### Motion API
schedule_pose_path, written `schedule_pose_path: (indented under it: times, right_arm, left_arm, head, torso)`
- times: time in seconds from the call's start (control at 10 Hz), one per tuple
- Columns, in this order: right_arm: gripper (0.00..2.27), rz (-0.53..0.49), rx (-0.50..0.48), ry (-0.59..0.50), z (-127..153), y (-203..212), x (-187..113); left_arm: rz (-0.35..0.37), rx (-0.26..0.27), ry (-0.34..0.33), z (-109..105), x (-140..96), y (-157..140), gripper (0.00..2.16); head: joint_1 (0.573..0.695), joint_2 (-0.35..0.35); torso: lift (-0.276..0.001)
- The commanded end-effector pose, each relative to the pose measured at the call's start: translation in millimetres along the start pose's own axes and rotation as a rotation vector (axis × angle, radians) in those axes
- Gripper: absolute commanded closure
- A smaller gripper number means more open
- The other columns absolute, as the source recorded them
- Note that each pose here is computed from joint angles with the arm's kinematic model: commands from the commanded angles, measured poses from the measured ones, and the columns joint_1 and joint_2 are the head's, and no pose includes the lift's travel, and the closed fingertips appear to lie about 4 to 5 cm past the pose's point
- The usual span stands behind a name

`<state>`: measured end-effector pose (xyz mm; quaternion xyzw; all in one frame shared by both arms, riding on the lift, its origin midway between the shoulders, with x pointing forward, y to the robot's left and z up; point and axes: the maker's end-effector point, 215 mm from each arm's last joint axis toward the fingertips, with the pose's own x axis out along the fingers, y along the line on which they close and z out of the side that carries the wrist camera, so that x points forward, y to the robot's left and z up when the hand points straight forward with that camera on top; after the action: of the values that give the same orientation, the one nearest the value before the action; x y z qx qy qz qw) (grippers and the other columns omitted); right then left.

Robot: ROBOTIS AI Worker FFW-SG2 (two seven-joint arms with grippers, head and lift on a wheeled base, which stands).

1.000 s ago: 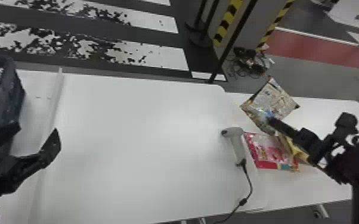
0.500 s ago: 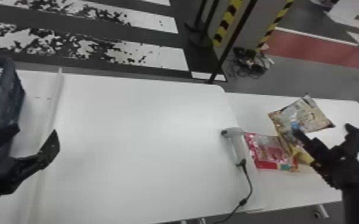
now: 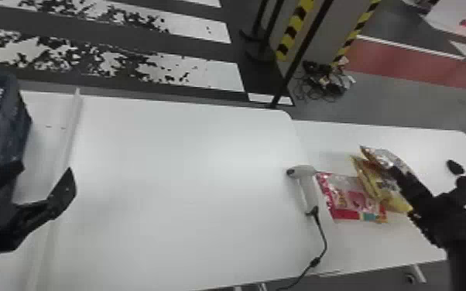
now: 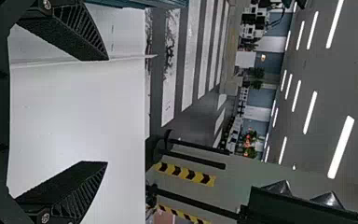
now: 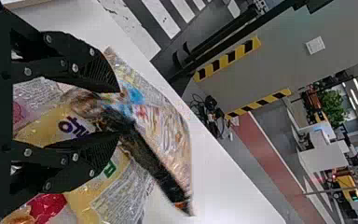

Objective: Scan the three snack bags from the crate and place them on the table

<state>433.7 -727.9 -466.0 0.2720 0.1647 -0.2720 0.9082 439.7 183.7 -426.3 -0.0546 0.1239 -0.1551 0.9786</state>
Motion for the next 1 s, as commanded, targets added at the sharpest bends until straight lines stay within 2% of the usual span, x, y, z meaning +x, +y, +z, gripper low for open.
schedule_pose_path:
  times: [0.0, 0.2, 0.6, 0.8, 0.9]
  right_arm:
    - [0.06, 0.014, -0.006, -0.005, 2, 4, -1]
    - [0.07, 0.073, -0.068, -0.008, 3, 34, -18]
    - [0.06, 0.220, -0.204, -0.053, -13, 137, -72]
    - [0.06, 0.316, -0.256, -0.044, -45, 193, -100]
    - [0.06, 0.364, -0.291, -0.021, -73, 222, -114]
  left_arm:
    - [0.001, 0.001, -0.001, 1, -1, 1, 0.08]
    - [0.006, -0.001, -0.006, 3, -1, 2, 0.08]
    - [0.015, -0.008, -0.015, 6, 3, -2, 0.08]
    - [0.030, -0.018, -0.015, 5, 3, -2, 0.08]
    - [0.028, -0.017, -0.025, 9, 4, -5, 0.08]
  head:
    - [0.695, -0.350]
    - [0.695, -0.350]
    - [0.695, -0.350]
    - [0.695, -0.350]
    - [0.695, -0.350]
  torso:
    - [-0.062]
    - [-0.062]
    - [-0.062]
    - [-0.062]
    - [-0.062]
